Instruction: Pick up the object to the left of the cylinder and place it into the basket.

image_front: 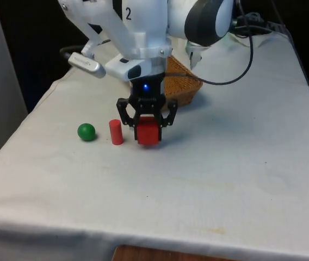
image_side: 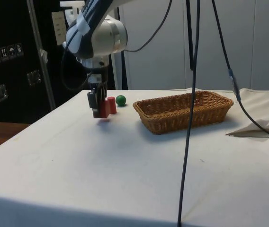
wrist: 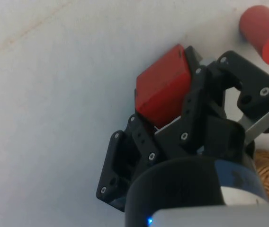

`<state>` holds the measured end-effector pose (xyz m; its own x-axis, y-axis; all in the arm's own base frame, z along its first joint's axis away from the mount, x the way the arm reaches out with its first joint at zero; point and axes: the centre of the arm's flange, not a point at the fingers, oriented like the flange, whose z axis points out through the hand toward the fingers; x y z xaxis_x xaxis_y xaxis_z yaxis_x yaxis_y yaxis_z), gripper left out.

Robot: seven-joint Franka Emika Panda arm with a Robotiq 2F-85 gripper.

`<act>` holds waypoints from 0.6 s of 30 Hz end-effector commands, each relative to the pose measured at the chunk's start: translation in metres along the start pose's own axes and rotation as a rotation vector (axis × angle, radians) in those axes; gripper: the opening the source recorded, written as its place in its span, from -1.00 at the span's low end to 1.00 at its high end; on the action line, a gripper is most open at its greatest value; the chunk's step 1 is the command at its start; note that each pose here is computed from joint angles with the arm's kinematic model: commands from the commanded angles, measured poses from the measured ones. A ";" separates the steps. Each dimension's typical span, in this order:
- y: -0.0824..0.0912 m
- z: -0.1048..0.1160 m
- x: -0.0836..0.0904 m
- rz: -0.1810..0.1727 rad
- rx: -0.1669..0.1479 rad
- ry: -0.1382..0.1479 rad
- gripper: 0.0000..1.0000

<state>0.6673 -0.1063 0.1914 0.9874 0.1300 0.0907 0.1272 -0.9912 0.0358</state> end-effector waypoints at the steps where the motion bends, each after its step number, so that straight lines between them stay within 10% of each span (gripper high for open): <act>1: 0.001 -0.005 -0.002 0.001 -0.003 -0.001 -0.97; 18: 0.002 -0.035 -0.008 0.014 0.009 0.012 -0.97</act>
<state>0.6577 -0.1092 0.2229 0.9874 0.1156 0.1077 0.1138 -0.9932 0.0230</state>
